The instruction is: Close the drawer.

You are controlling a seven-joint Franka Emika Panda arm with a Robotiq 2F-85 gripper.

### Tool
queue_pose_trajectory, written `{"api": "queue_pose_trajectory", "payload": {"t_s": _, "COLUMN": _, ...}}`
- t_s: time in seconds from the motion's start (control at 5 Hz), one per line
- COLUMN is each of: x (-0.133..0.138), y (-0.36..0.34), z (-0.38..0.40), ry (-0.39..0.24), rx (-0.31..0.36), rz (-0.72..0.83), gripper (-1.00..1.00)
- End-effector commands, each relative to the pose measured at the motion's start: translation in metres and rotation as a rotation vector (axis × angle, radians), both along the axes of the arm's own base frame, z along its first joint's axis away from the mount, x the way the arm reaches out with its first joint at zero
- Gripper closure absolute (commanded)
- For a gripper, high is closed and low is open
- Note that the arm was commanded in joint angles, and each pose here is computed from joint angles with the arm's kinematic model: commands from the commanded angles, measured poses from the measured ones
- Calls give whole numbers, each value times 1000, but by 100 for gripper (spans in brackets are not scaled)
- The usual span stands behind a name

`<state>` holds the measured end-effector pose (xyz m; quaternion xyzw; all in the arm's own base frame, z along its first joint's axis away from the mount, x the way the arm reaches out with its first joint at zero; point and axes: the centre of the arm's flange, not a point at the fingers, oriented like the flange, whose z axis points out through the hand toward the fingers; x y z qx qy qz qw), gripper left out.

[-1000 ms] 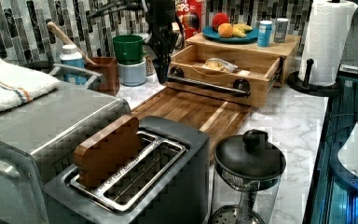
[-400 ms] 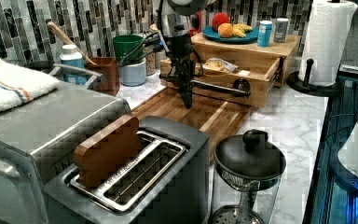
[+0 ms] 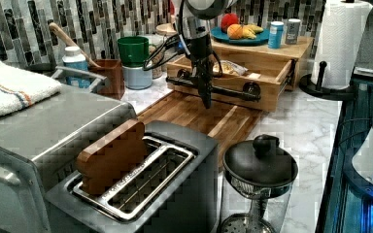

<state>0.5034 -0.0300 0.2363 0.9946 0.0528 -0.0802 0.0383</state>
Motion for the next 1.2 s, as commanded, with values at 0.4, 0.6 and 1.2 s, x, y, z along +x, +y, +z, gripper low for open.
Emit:
{"api": "queue_pose_trajectory", "payload": {"t_s": 0.4, "x": 13, "y": -174, "z": 78, "ry": -167, "rx": -38, "rz": -55, "gripper": 100}}
{"api": "queue_pose_trajectory", "payload": {"t_s": 0.6, "x": 7, "y": -217, "z": 82, "ry": -168, "rx": -54, "rz": -34, "gripper": 100}}
{"api": "queue_pose_trajectory", "payload": {"t_s": 1.2, "x": 5, "y": -328, "z": 82, "ry": -198, "rx": -123, "rz": 41, "gripper": 100}}
